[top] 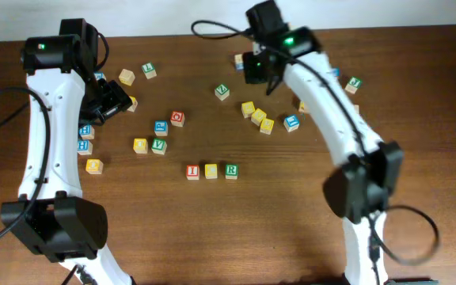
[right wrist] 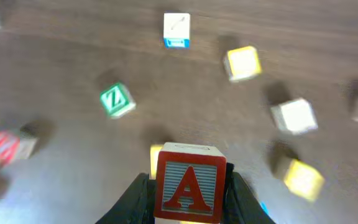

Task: Spell out ICRA
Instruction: 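Grasp the red A block with the right gripper, then carry the red A block and set it right of the R block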

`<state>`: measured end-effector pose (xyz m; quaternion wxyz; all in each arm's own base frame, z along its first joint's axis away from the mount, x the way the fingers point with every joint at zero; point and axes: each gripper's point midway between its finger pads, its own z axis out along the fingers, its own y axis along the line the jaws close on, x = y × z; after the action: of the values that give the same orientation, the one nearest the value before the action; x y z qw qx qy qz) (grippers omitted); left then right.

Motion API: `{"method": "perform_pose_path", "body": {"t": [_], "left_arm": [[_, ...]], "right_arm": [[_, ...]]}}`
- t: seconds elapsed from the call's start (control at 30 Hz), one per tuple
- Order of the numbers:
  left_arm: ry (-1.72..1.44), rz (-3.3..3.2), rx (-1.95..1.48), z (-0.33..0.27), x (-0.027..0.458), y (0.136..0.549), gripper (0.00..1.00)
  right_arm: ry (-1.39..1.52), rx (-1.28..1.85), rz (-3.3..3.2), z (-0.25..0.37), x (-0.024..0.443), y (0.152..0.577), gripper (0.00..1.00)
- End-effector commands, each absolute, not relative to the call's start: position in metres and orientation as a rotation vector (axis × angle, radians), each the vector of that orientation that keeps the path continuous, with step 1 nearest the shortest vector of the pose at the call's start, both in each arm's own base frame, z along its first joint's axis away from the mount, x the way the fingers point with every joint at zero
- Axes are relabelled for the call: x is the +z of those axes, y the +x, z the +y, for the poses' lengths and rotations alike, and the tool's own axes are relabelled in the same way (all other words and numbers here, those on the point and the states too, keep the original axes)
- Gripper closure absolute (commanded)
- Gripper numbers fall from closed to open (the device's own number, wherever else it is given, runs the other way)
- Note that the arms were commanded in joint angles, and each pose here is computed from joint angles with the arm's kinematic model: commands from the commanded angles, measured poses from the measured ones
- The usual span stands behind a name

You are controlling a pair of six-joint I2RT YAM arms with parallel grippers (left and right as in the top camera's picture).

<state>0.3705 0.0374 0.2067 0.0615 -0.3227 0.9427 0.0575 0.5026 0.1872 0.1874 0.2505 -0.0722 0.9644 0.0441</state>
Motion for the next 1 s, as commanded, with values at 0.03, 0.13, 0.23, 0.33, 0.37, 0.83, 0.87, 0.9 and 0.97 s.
{"method": "perform_pose_path", "body": {"t": [0.03,0.13,0.23,0.33,0.37,0.83,0.87,0.9,0.97], "left_arm": [[-0.969,2.84,0.169,0.039,0.212,0.37,0.01],[-0.969,2.841,0.169,0.039,0.212,0.37,0.01],[-0.969,2.84,0.169,0.039,0.212,0.37,0.01],[-0.969,2.84,0.17,0.039,0.212,0.37,0.01],[-0.969,2.84,0.169,0.039,0.212,0.37,0.01],[-0.969,2.84,0.169,0.039,0.212,0.37,0.01],[-0.969,2.84,0.169,0.039,0.212,0.37,0.01],[-0.969,2.84,0.169,0.039,0.212,0.37,0.01],[-0.969,2.84,0.169,0.039,0.212,0.37,0.01]], "right_arm": [[-0.175,0.153,2.562,0.167,0.283,0.441,0.8],[-0.102,0.132,2.702,0.146,0.292,0.384,0.79],[-0.035,0.057,2.905,0.144,0.245,0.354,0.79],[0.0,0.013,3.02,0.176,0.155,0.337,0.79],[0.024,0.034,3.048,0.188,0.127,0.328,0.79],[0.047,0.154,3.01,0.212,0.018,0.314,0.75],[0.047,0.155,3.01,0.212,0.018,0.314,0.7],[0.047,0.155,3.01,0.212,0.018,0.314,0.66],[0.041,0.155,3.009,0.212,0.018,0.314,0.65]]}}
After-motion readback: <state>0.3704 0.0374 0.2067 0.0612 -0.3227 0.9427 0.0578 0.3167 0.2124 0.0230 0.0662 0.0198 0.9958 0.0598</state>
